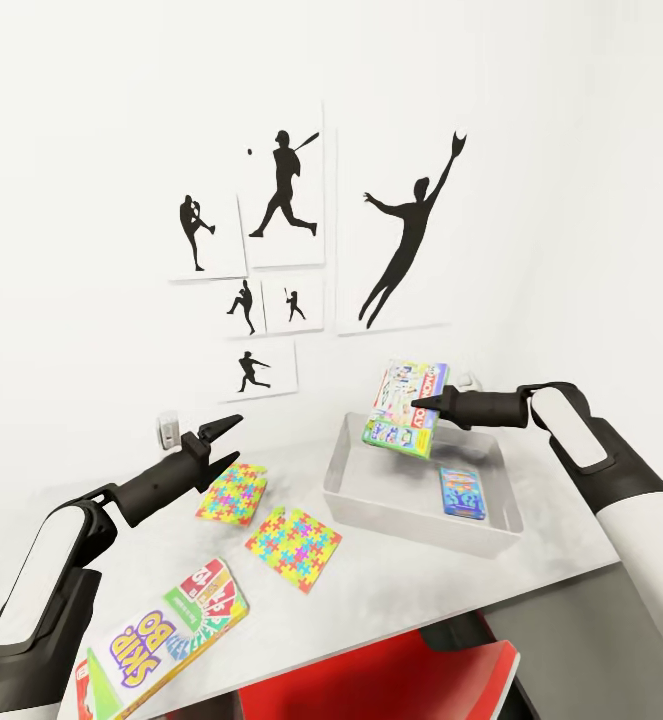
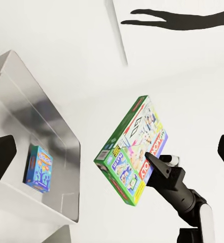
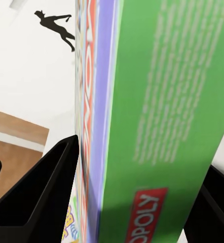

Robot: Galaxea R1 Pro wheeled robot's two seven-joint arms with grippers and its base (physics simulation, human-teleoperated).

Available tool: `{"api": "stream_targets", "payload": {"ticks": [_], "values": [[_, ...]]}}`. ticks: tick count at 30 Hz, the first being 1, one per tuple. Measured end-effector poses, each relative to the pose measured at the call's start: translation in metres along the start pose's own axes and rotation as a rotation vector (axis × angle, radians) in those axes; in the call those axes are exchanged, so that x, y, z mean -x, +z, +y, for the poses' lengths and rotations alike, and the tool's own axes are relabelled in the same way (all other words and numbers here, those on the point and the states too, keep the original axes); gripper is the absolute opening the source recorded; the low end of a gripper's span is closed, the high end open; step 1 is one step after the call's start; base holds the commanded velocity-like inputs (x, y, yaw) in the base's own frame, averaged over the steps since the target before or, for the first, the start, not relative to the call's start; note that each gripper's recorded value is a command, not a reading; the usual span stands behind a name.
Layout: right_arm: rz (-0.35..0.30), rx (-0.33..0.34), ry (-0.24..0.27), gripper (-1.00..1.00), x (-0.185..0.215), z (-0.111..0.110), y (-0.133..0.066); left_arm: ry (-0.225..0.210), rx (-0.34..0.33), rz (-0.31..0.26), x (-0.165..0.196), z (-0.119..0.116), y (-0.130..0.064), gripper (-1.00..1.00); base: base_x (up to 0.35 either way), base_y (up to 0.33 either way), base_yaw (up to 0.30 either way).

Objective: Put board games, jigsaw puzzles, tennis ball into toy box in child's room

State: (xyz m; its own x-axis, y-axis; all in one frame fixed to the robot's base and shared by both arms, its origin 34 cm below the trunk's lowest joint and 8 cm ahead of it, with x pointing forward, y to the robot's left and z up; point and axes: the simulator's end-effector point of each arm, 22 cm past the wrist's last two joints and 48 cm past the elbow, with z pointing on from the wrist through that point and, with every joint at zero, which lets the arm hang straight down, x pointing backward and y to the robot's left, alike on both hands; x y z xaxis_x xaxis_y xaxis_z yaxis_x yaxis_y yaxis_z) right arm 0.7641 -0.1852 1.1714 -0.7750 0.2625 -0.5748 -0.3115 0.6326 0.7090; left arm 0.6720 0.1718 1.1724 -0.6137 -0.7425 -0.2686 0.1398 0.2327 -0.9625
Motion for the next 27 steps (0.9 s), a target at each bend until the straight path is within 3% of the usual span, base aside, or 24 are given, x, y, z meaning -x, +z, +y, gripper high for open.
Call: {"api": "stream_targets", "payload": {"ticks": [6, 15, 27], "values": [[0.008, -0.001, 0.008, -1.0, -0.003, -0.002, 0.005, -0.002, 0.004, 0.001, 0.0, 0.003, 0.001, 1.0, 0.0, 0.0, 0.0], [0.036, -0.01, 0.085, -1.0, -0.009, -0.018, 0.024, -0.009, 0.014, 0.004, -0.001, 0.01, 0.002, 1.0, 0.0, 0.0, 0.0], [0.054, -0.006, 0.125, -1.0, -0.011, -0.025, 0.039, -0.022, 0.027, 0.008, -0.002, 0.02, 0.005, 1.0, 0.0, 0.0, 0.0]]}}
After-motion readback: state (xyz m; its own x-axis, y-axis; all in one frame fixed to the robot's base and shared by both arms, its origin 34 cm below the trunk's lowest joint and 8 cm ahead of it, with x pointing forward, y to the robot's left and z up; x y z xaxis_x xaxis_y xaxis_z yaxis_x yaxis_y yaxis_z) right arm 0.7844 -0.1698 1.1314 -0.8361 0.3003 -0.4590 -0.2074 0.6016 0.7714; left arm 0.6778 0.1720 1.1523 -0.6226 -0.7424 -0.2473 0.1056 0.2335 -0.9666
